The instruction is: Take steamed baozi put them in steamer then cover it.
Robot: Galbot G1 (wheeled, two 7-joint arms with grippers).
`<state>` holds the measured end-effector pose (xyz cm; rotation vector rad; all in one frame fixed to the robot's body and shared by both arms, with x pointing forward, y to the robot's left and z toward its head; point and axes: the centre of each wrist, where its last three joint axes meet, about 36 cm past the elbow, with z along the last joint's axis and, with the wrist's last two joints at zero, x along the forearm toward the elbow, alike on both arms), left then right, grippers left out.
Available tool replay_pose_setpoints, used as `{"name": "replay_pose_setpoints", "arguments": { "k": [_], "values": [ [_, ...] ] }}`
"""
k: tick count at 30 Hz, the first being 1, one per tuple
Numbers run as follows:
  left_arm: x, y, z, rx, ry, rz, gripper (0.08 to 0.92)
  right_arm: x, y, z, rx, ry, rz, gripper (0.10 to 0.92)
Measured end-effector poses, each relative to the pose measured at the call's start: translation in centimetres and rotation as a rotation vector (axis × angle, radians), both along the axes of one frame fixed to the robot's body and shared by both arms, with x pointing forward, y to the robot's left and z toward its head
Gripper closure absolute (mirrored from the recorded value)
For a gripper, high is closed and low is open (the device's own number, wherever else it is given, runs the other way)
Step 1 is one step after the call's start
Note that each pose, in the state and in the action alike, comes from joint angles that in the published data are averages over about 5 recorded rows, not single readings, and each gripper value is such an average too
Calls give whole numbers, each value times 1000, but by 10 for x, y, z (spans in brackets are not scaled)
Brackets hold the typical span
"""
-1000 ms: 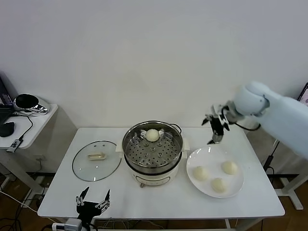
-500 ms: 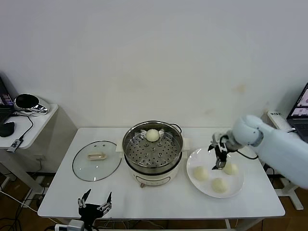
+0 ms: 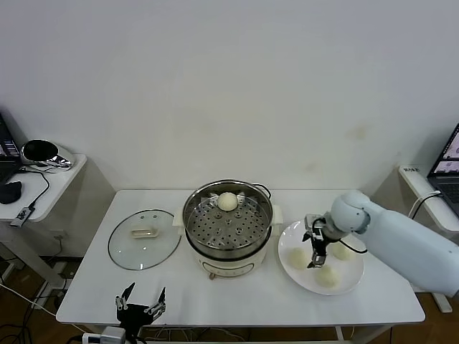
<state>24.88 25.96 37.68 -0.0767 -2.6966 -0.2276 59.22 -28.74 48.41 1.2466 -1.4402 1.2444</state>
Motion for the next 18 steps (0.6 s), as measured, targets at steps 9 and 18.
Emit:
{"name": "replay_pose_setpoints", "arguments": {
  "k": [9, 18],
  "values": [
    [0, -1, -4, -3, 10, 1, 177, 1, 7, -21, -20, 10, -4, 200],
    [0, 0, -5, -2, 12, 4, 177, 6, 15, -26, -26, 3, -2, 200]
  ]
}}
